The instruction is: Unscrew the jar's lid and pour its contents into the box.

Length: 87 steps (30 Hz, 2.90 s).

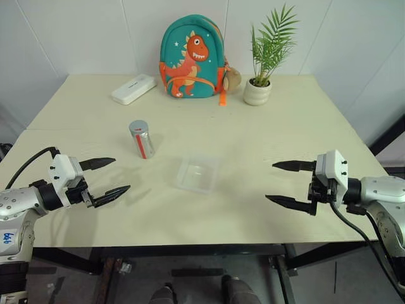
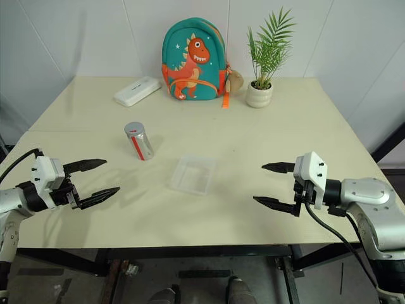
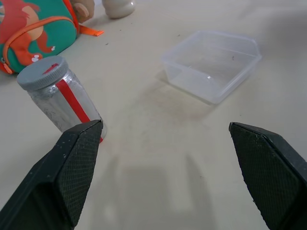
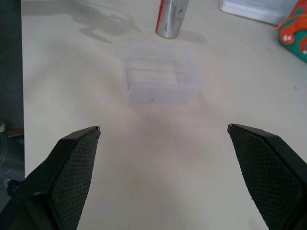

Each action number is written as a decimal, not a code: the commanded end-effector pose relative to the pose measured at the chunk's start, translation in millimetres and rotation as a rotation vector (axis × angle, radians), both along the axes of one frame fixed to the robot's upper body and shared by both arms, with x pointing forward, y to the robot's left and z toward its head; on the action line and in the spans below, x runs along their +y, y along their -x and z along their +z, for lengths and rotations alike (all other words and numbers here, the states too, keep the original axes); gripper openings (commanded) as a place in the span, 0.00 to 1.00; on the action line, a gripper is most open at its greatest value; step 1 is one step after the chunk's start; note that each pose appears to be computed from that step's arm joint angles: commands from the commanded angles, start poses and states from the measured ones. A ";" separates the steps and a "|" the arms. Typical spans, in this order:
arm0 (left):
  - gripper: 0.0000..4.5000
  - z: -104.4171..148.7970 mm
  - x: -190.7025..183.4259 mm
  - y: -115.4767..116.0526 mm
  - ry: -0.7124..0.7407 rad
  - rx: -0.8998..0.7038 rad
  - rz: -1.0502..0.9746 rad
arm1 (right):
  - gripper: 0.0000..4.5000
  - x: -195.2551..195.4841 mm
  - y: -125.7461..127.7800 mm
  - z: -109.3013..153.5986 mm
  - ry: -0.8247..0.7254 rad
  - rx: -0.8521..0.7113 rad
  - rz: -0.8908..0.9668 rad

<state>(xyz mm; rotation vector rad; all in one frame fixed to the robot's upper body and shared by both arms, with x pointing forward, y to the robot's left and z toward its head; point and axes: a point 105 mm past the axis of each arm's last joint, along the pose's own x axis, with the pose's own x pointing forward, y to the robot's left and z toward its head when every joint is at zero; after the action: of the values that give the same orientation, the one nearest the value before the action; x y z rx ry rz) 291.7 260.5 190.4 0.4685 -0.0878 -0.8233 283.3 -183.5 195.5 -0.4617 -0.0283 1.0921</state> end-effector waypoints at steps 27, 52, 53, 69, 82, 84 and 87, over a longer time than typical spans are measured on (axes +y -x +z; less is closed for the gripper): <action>1.00 -17.5 -23.9 -69.6 0.384 -0.176 0.648 | 1.00 129.6 -3.0 85.8 -0.414 -0.325 0.230; 1.00 -15.2 -66.6 -154.0 0.373 -0.144 0.701 | 1.00 144.0 -7.8 94.3 -0.494 -0.373 0.174; 1.00 -14.0 -68.6 -154.8 0.374 -0.146 0.695 | 1.00 143.6 -7.8 94.1 -0.495 -0.372 0.175; 0.44 -5.0 -70.1 -145.9 0.479 -0.162 0.642 | 1.00 144.8 -11.4 89.3 -0.507 -0.345 0.164; 0.44 43.0 -102.8 -88.5 0.291 0.015 0.003 | 1.00 174.0 -28.9 102.1 -0.453 -0.220 0.070; 0.44 43.6 -109.5 -81.1 0.258 0.046 -0.053 | 1.00 183.1 -29.4 102.7 -0.431 -0.177 0.076; 0.44 43.3 -120.1 -74.3 0.234 0.069 -0.110 | 1.00 192.2 -28.3 104.2 -0.409 -0.140 0.095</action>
<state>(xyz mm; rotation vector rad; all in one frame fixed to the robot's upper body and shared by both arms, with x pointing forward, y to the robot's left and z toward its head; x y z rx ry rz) 374.1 147.8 221.7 0.2004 -0.1030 -0.8790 317.7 5.2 289.3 -0.1636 -0.3665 1.0964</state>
